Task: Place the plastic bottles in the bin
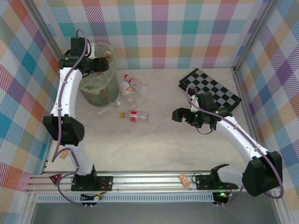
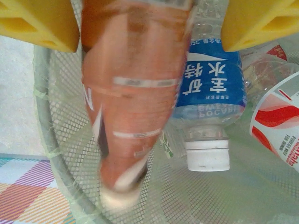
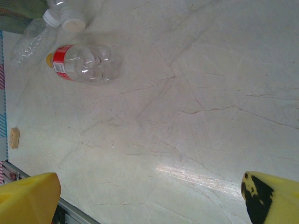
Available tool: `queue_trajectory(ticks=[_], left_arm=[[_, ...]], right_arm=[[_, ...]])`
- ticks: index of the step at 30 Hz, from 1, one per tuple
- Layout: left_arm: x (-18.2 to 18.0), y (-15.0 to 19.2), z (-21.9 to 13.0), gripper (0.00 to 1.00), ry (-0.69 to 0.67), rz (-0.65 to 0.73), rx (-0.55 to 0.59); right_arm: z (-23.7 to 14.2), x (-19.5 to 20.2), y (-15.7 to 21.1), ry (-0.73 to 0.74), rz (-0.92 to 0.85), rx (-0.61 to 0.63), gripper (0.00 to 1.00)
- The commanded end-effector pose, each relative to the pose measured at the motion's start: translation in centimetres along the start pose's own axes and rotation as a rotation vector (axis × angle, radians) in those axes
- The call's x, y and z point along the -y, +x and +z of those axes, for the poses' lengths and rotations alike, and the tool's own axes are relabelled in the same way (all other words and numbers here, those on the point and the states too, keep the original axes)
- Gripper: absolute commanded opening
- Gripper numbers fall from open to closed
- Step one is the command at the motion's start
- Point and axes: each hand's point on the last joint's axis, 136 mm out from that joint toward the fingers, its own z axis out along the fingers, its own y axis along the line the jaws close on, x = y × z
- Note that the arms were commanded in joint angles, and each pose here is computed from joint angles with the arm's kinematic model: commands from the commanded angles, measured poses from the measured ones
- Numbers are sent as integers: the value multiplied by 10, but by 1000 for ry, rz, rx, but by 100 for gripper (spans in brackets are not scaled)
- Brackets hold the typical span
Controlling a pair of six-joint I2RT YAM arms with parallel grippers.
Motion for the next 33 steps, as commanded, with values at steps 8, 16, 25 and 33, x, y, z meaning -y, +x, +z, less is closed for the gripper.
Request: queue_trajectory(ticks=[8,16,25,33], left_arm=[[4,-32,-23,80,34,-20,108],[7,-21,-11,68,59,-39,71],[-3,9,19,58,19,-44,-17],[-9,32,24,53,4,-49,-48]], right_arm=[[1,1,6,-10,0,-15,99],[1,1,6,-12,0,-14,99],[2,1,7,-17,4,-18,99],[2,-1,5,-20,0,-16,99]])
